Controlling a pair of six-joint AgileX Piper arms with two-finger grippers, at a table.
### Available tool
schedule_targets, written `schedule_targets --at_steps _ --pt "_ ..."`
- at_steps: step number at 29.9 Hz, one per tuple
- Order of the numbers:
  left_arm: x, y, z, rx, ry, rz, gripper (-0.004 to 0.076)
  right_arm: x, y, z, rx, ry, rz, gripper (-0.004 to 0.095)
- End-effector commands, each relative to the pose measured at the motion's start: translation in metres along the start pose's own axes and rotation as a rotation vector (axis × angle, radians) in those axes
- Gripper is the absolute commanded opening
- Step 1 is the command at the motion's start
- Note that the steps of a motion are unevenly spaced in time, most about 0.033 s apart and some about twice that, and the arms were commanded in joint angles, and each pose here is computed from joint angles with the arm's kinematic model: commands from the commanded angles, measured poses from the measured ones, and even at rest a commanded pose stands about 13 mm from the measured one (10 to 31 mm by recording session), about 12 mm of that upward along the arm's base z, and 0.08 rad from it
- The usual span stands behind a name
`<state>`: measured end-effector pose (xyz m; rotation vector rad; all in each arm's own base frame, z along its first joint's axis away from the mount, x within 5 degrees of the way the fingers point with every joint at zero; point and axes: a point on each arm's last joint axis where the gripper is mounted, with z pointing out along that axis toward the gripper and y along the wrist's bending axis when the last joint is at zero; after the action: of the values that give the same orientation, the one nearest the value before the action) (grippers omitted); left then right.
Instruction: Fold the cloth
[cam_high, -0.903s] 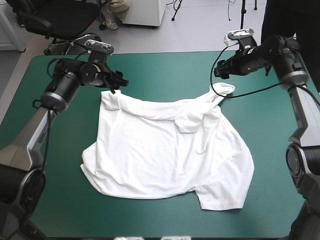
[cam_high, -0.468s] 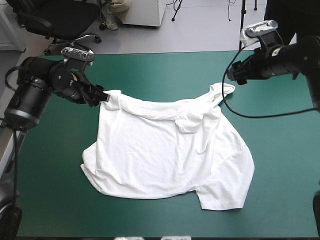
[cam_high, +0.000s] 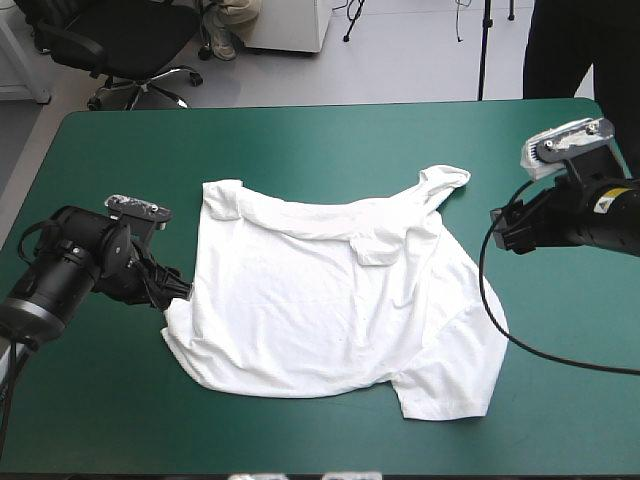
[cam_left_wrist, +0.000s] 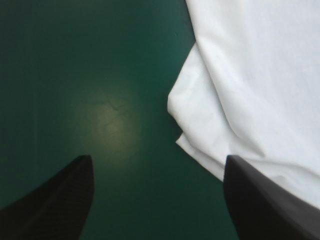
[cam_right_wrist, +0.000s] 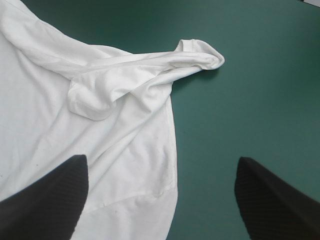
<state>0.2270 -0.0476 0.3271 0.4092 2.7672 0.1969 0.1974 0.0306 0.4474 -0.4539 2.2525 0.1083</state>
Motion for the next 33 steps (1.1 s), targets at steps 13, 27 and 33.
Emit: schedule_targets --at_steps 13,27,33 --pt "-0.01 0.007 0.09 0.079 0.102 -0.109 0.0526 0.007 0.012 -0.029 0.041 -0.072 -0.047 0.0752" --pt "-0.015 -0.01 0.136 0.205 0.226 -0.128 0.0267 0.015 0.008 -0.022 0.078 -0.002 -0.021 0.0752" --pt "-0.016 -0.01 0.136 0.205 0.217 -0.13 0.0083 0.042 0.0 0.006 0.147 0.164 -0.005 0.0752"
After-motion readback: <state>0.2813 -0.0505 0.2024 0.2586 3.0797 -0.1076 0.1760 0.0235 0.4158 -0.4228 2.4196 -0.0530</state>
